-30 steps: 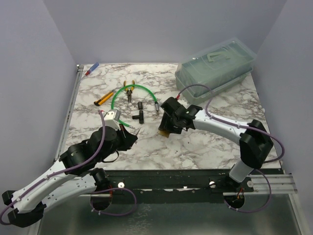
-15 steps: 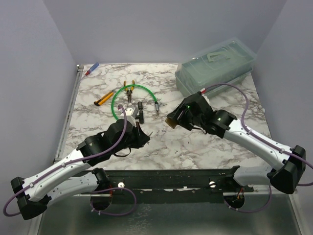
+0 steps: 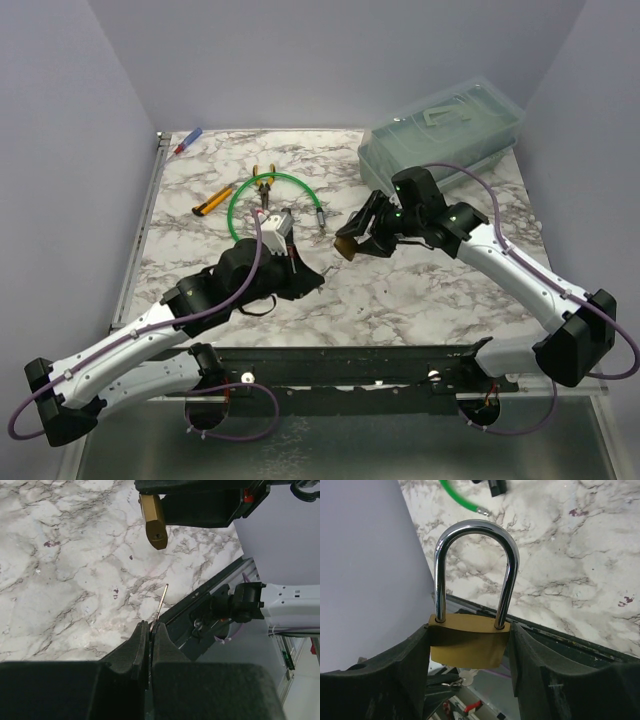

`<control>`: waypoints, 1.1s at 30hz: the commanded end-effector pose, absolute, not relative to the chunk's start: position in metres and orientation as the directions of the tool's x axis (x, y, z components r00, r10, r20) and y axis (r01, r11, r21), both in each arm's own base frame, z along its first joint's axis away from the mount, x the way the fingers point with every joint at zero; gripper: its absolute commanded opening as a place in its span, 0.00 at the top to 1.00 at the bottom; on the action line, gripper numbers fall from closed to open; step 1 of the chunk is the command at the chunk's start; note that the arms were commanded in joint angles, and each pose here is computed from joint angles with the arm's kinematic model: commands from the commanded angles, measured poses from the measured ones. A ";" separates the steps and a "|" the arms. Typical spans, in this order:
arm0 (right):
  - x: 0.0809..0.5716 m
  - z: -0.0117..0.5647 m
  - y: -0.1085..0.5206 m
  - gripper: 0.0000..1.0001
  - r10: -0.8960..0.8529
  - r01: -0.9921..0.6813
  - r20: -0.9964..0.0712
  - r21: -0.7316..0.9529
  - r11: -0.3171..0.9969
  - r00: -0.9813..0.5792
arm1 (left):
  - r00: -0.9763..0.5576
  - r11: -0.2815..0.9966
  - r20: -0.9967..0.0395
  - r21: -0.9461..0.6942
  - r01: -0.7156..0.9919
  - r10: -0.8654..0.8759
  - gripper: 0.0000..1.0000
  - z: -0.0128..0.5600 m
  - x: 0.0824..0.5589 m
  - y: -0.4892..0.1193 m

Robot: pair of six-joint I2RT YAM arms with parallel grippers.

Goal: Unlock with the key

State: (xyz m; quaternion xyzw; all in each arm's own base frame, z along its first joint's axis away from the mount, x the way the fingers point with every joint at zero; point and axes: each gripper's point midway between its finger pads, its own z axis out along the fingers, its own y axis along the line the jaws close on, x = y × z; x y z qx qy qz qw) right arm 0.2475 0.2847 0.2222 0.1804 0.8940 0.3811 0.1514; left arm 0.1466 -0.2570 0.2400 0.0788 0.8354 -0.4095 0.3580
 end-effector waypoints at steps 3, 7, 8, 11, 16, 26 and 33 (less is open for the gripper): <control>0.234 0.256 0.303 1.00 0.327 0.091 -0.127 0.813 0.576 -0.937 | -0.739 0.580 -0.658 -0.662 0.475 -0.145 1.00 0.248 0.139 -0.273; 0.235 0.251 0.303 1.00 0.330 0.096 -0.126 0.808 0.581 -0.935 | -0.736 0.574 -0.662 -0.660 0.484 -0.142 1.00 0.248 0.141 -0.276; 0.235 0.249 0.303 1.00 0.330 0.099 -0.124 0.807 0.582 -0.936 | -0.736 0.575 -0.663 -0.659 0.485 -0.139 1.00 0.247 0.141 -0.277; 0.236 0.245 0.303 1.00 0.332 0.106 -0.119 0.804 0.585 -0.936 | -0.732 0.586 -0.668 -0.651 0.484 -0.138 1.00 0.244 0.145 -0.279; 0.237 0.241 0.303 1.00 0.344 0.114 -0.118 0.803 0.585 -0.932 | -0.723 0.621 -0.674 -0.634 0.460 -0.152 1.00 0.237 0.155 -0.279; 0.246 0.233 0.296 1.00 0.381 0.113 -0.166 0.783 0.611 -0.910 | -0.707 0.657 -0.676 -0.632 0.411 -0.208 1.00 0.231 0.167 -0.275; 0.248 0.220 0.288 1.00 0.421 0.146 -0.171 0.769 0.622 -0.891 | -0.705 0.666 -0.673 -0.634 0.392 -0.225 1.00 0.221 0.168 -0.270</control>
